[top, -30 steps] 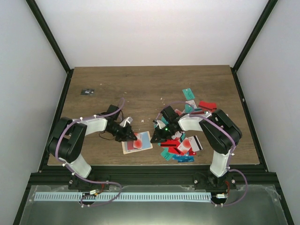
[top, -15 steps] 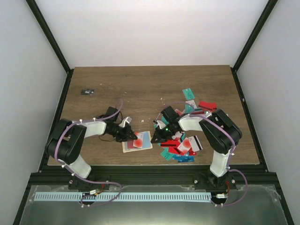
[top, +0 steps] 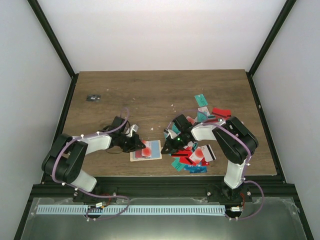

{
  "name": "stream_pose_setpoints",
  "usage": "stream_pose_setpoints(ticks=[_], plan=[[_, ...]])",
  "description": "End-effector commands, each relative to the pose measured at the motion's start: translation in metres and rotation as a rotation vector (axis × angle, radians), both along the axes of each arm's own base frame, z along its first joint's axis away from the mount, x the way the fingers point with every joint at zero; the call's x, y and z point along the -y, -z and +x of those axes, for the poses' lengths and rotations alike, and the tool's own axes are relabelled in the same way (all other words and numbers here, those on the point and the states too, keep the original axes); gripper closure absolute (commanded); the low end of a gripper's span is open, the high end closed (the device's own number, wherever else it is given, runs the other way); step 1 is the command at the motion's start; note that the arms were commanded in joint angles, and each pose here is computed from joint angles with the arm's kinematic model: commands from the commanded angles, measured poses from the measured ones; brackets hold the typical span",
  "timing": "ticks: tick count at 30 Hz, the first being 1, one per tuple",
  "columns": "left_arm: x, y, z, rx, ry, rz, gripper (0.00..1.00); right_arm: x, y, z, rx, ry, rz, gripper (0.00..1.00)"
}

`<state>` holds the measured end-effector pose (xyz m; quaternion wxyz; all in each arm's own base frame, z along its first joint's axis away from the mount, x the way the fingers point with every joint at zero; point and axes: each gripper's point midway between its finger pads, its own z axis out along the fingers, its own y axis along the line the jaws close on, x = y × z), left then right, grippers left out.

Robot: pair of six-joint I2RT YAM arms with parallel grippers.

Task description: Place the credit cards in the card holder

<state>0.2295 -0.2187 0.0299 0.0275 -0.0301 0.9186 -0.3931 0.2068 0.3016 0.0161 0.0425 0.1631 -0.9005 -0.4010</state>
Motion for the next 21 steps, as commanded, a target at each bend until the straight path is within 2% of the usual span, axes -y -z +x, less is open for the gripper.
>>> stream_pose_setpoints(ticks=[1,21], plan=[[-0.020,0.015,0.012,0.043,-0.097,0.131,0.96,0.020,0.029,-0.031,-0.097,-0.018,-0.114,0.96],[0.013,0.027,-0.007,0.022,-0.031,0.100,0.96,0.016,0.026,-0.028,-0.094,-0.023,-0.097,0.97]])
